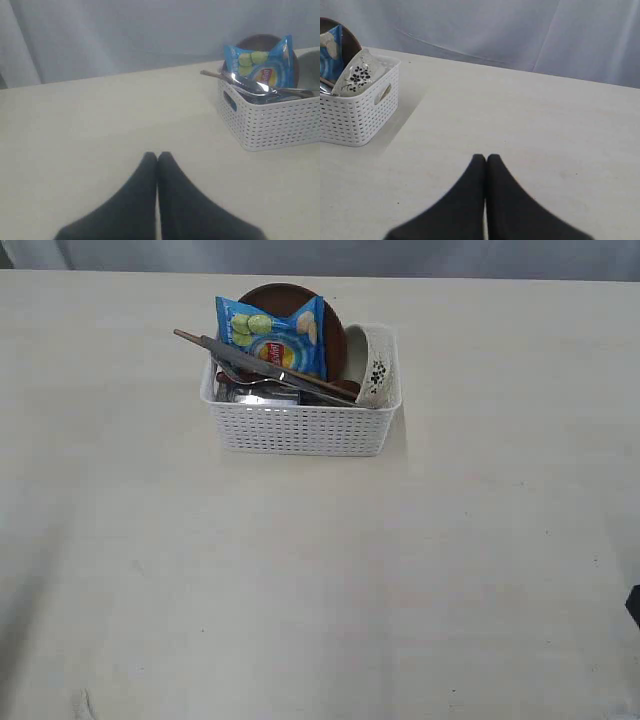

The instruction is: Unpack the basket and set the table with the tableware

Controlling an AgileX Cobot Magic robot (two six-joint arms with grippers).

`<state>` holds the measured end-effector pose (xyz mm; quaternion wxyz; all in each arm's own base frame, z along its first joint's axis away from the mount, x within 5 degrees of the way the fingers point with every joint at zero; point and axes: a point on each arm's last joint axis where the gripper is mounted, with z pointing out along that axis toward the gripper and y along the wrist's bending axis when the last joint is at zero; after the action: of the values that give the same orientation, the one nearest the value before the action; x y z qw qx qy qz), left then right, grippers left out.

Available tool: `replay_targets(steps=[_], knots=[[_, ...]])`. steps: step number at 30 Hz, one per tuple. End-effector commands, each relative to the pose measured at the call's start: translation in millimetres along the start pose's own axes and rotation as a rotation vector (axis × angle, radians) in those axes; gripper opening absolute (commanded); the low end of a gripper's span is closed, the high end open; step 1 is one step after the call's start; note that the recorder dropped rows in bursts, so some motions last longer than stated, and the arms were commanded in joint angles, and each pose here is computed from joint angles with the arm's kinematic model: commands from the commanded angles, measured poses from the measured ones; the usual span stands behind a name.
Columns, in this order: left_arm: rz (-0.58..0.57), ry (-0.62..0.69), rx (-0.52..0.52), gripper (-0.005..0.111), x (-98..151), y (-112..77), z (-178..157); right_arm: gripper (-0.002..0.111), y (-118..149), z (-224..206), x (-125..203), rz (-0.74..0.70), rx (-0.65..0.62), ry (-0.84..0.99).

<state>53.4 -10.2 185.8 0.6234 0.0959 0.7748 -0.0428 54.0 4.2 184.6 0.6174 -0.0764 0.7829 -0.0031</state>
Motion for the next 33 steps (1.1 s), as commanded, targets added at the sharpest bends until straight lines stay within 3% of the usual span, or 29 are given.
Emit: replay_targets(steps=[1, 7, 17, 24, 33], knots=[[0.001, -0.009, -0.002, 0.0, -0.3, 0.1, 0.0, 0.0, -0.4, 0.0, 0.4, -0.005, 0.007, -0.006], [0.001, -0.009, -0.002, 0.0, -0.3, 0.1, 0.0, 0.0, -0.3, -0.1, -2.2, 0.003, 0.006, -0.035], [0.001, -0.009, -0.002, 0.0, -0.3, 0.1, 0.0, 0.0, -3.3, -10.2, -40.8, 0.163, 0.001, -0.479], [0.001, -0.009, -0.002, 0.0, -0.3, 0.1, 0.0, 0.0, -3.4, -10.6, -41.6, 0.164, 0.002, -0.489], [0.001, -0.009, -0.002, 0.0, -0.3, 0.1, 0.0, 0.0, -5.7, -18.6, -53.9, 0.187, 0.007, -0.652]])
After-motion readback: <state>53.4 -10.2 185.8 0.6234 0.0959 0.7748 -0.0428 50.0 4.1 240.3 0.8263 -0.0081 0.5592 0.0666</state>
